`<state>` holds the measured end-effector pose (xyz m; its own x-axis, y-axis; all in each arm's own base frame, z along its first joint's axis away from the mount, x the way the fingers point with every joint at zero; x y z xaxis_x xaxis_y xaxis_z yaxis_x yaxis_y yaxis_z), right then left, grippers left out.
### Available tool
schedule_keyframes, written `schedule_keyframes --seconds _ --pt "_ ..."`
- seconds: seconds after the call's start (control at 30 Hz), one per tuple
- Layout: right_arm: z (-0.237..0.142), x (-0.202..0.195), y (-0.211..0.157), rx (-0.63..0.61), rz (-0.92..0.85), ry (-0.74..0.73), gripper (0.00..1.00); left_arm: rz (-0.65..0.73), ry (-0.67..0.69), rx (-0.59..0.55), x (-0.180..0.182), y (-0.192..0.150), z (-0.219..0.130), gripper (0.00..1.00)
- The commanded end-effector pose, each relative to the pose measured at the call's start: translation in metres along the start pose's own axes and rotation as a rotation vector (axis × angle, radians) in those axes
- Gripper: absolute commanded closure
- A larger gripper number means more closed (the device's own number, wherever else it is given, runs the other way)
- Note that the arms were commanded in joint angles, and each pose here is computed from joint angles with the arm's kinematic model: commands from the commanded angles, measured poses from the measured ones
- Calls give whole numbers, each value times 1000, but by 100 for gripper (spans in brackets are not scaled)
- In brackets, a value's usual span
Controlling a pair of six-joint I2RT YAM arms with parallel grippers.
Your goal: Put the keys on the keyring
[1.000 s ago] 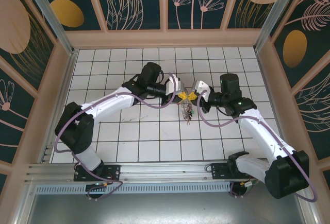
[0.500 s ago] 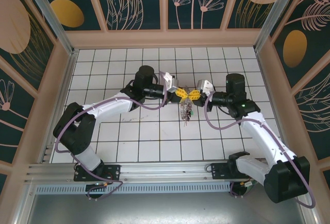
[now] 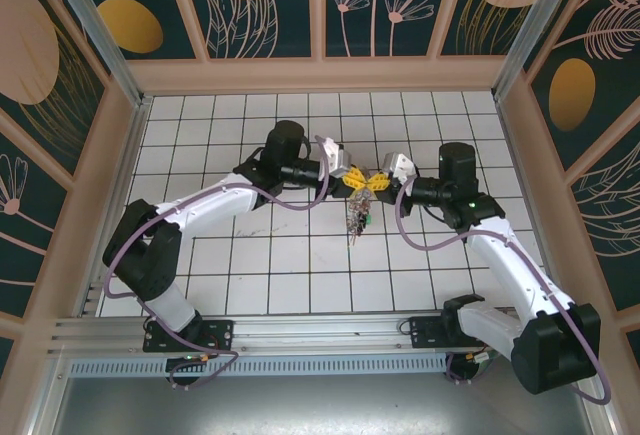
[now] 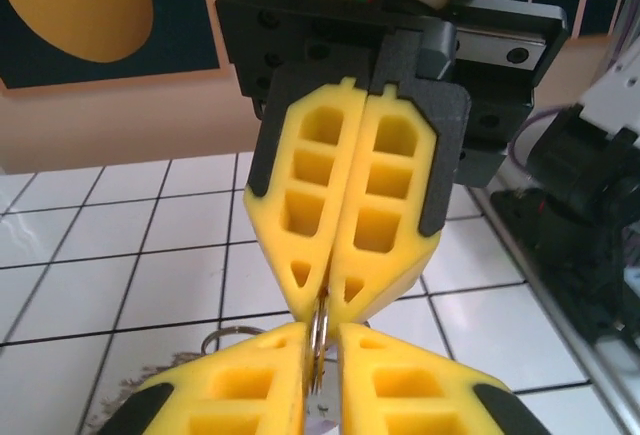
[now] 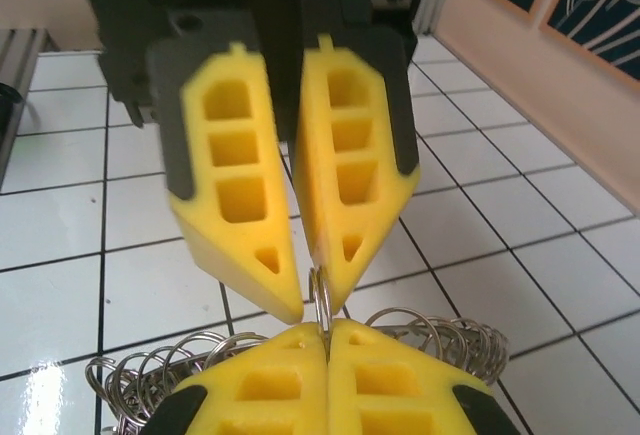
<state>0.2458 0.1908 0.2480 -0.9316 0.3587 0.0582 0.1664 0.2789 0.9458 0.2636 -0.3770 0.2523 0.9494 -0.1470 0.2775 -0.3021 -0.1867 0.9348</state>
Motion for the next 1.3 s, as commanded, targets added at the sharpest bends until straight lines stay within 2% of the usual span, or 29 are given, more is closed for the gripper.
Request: schedule_keyframes --seconds 0.0,0.13,0.37,0.47,0.53,0.67,0.73,0.8,0.9,1.07,1.13,1.23,1.27 --pt "0 -4 11 19 -46 -33 100 34 -13 116 -5 -9 -1 81" --pt "2 -2 13 28 -50 -33 100 41 -11 151 -4 -11 0 76" --pt "3 -1 15 29 -57 -30 100 35 -27 194 -5 -17 4 75" --pt "4 -1 15 33 -59 -32 100 40 -27 191 -5 -16 4 80" --pt "4 -1 14 38 -57 -32 100 47 -25 188 -5 -14 4 90" --pt "4 3 18 22 -66 -20 100 44 -16 202 -3 -17 5 97" --pt "2 4 22 8 -75 -17 100 41 -20 200 -3 -18 5 96" --pt "1 6 25 -3 -82 -15 100 33 -23 197 -3 -19 6 85" --pt "0 7 26 -5 -83 -15 100 25 -36 188 -5 -19 7 84" --pt "1 7 24 1 -77 -11 100 30 -23 184 -3 -17 7 91" --pt "1 7 23 2 -75 -10 100 42 -13 182 -1 -15 5 100" --pt "2 5 20 11 -76 -23 100 65 3 151 -1 -7 3 100" --pt "2 5 18 15 -78 -27 97 71 8 138 -1 -4 3 100"
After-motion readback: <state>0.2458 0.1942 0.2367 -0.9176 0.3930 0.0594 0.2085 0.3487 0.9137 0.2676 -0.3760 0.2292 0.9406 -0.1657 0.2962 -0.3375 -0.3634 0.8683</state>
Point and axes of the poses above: each hand's point on the last joint's axis, 136 mm out from that joint toward the fingers, its own z axis out along the fingers, its own x axis along the line the jaws close on, y = z × x, the point moved 2 cm from there along -z, back along the fingers, and after that the axes turned 13 degrees about z, right-handed, at the moved point
